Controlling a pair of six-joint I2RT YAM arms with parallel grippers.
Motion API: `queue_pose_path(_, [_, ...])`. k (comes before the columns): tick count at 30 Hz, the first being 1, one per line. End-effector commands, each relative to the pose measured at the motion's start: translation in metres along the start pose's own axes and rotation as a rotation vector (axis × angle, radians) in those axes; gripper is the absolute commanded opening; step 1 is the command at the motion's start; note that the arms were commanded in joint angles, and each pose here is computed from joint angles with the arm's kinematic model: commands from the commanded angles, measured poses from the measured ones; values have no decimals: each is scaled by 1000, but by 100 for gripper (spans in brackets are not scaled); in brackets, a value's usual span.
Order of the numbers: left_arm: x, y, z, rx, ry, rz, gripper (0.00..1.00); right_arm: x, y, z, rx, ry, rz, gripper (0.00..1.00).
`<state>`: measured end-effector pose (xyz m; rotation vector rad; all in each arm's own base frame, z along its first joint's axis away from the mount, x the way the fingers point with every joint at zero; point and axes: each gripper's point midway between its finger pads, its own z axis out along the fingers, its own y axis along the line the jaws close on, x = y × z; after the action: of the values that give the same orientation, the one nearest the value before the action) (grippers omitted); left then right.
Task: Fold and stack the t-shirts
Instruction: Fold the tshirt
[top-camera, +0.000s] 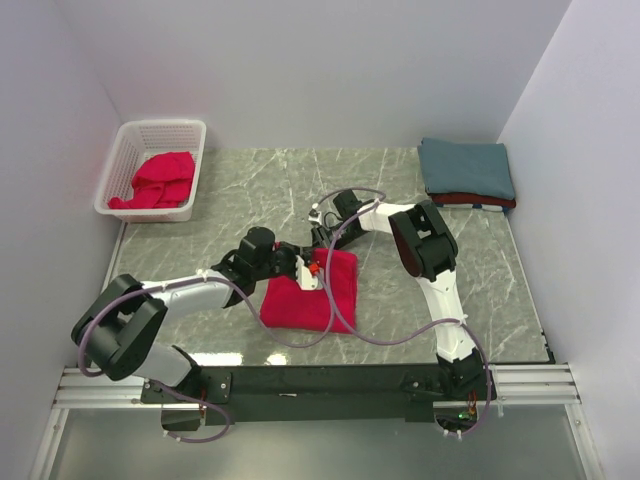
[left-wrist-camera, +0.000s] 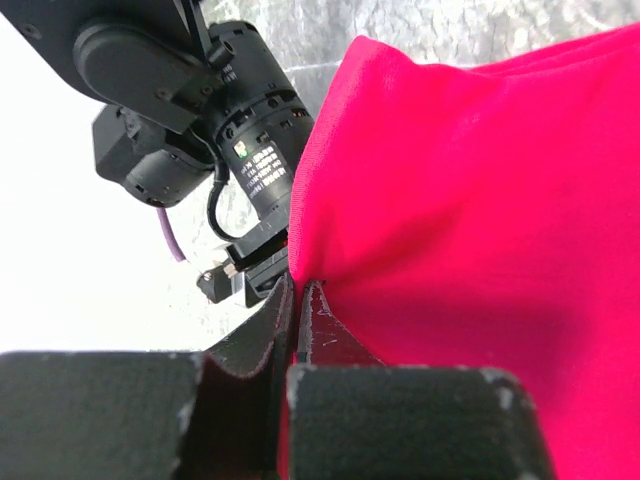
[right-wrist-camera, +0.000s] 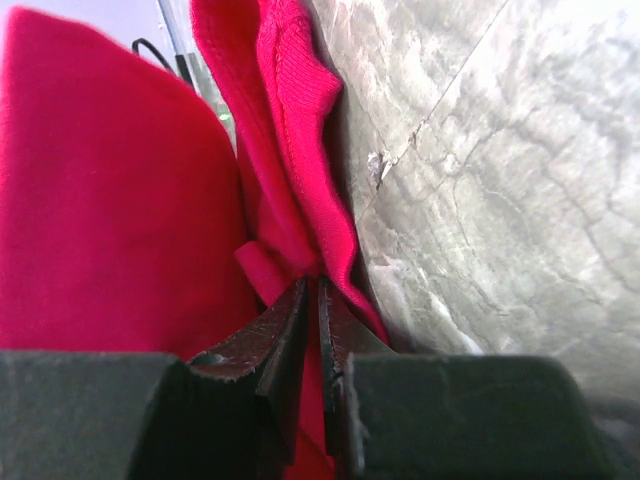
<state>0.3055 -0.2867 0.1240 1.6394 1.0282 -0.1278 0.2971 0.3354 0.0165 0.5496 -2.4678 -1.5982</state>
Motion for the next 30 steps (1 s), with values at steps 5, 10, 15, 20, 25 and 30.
queue_pose_path(5, [5, 24, 13, -96, -4, 44, 0, 8, -24, 3, 97, 12, 6, 17])
queue_pose_path(10, [16, 13, 16, -74, 22, 48, 5, -8, -16, -11, 167, -16, -74, 18])
queue_pose_path(15, [19, 7, 13, -51, 40, 49, 30, -29, -7, -38, 341, -70, -177, 22])
queue_pose_path(20, [-6, 26, 0, -76, -14, 36, 44, -49, 10, -68, 474, -121, -303, 35])
queue_pose_path(25, [-43, 41, -31, -19, -59, -107, 48, -71, 26, -106, 602, -180, -391, 45])
queue_pose_path(30, [-35, 24, -66, 41, 8, -316, 52, -79, 38, -165, 651, -251, -386, 55])
